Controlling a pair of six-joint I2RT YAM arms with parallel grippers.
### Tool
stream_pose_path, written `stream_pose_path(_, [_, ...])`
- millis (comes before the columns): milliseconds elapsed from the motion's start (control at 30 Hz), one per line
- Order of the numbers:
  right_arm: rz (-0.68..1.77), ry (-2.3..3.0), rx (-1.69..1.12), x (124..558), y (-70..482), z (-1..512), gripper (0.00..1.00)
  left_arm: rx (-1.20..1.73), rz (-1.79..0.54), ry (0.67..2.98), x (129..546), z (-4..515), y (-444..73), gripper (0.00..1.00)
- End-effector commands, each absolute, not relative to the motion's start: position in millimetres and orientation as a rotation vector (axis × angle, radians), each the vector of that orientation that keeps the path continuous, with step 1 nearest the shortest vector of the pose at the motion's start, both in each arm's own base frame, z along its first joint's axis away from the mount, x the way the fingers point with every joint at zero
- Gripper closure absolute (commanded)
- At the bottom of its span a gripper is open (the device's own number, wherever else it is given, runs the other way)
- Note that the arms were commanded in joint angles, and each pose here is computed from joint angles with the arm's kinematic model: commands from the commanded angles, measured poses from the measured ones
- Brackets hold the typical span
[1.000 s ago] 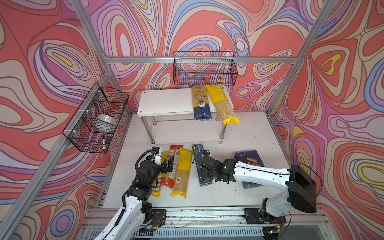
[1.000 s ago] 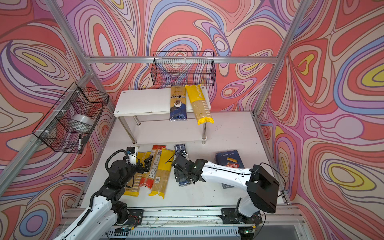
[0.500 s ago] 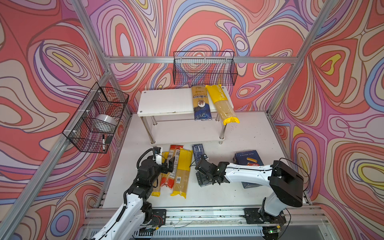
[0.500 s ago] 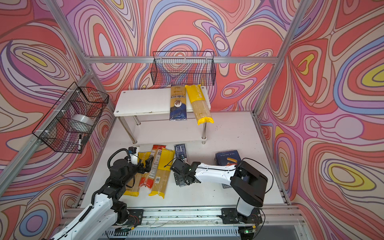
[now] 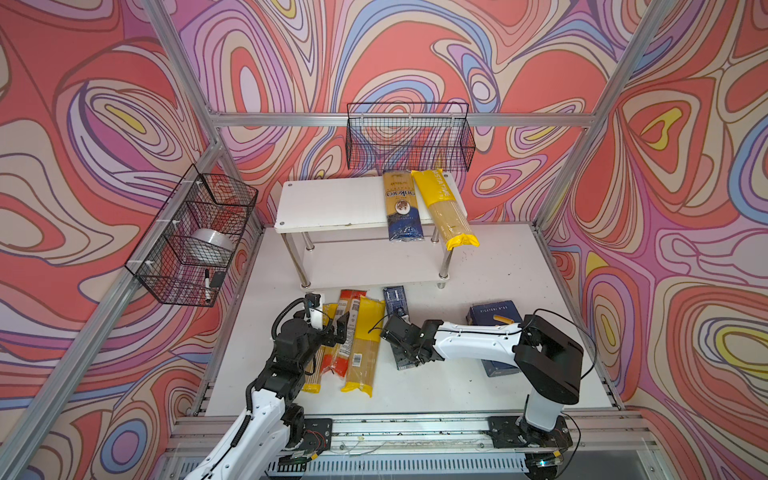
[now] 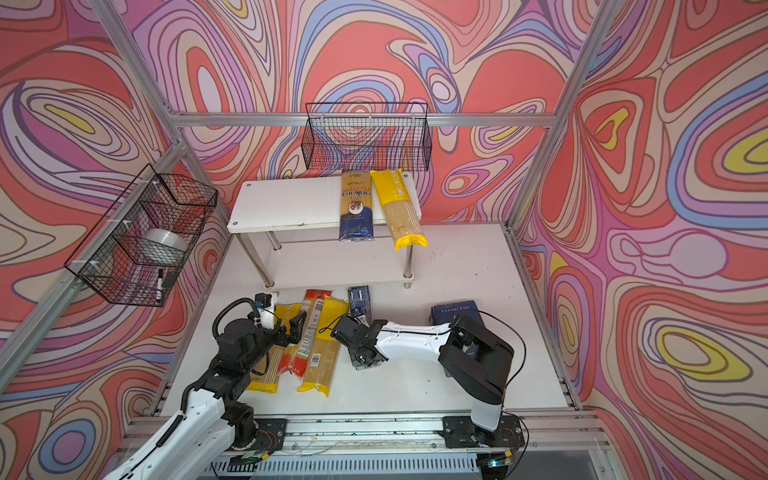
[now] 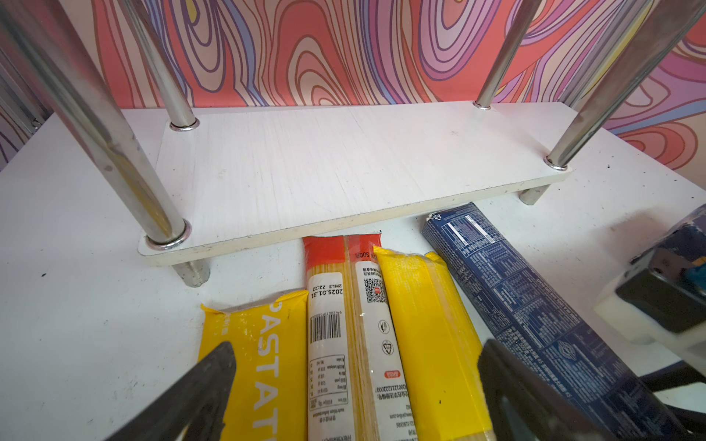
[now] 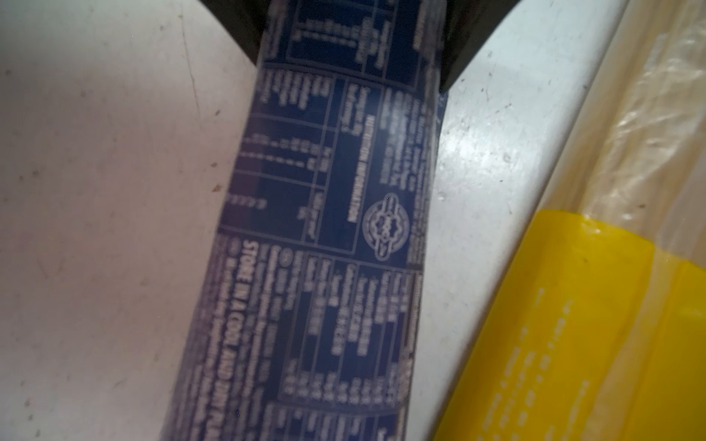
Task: Place and organize the pasta boxes and bags onto the shelf
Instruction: 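Descend the right gripper around the middle of the dark blue box, then close the right gripper on the dark blue pasta box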
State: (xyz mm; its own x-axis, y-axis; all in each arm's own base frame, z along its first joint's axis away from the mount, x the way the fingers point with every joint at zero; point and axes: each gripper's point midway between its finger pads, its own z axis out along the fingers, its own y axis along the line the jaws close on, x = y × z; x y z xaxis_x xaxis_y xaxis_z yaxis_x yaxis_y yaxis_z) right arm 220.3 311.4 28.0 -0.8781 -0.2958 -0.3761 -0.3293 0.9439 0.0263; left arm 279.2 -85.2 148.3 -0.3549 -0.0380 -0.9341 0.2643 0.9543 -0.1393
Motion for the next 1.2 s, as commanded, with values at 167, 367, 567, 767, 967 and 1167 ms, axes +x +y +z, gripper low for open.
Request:
stream_pose_path(167, [0.098,2.749,-0.478,215,305,15,0.43,0.168,-0.316,1.865,283,165,-86,0.00])
stream_pose_path(367, [0.068,2.730,-0.439,217,300,21,0.47,0.165,-0.314,1.866,283,165,-86,0.00])
stream_pose_path(567, [0.061,2.724,-0.439,213,298,22,0.55,0.169,-0.317,1.865,283,165,-87,0.00])
stream_pose_path(767, [0.060,2.728,-0.435,205,299,24,0.62,0.169,-0.318,1.863,283,165,-86,0.00])
stream_pose_path(967, [0.159,2.689,-0.370,201,303,44,0.81,0.168,-0.317,1.863,282,165,-86,0.00])
stream_pose_path(1167, [0.413,2.545,-0.300,202,313,87,0.93,0.166,-0.314,1.863,282,164,-86,0.00])
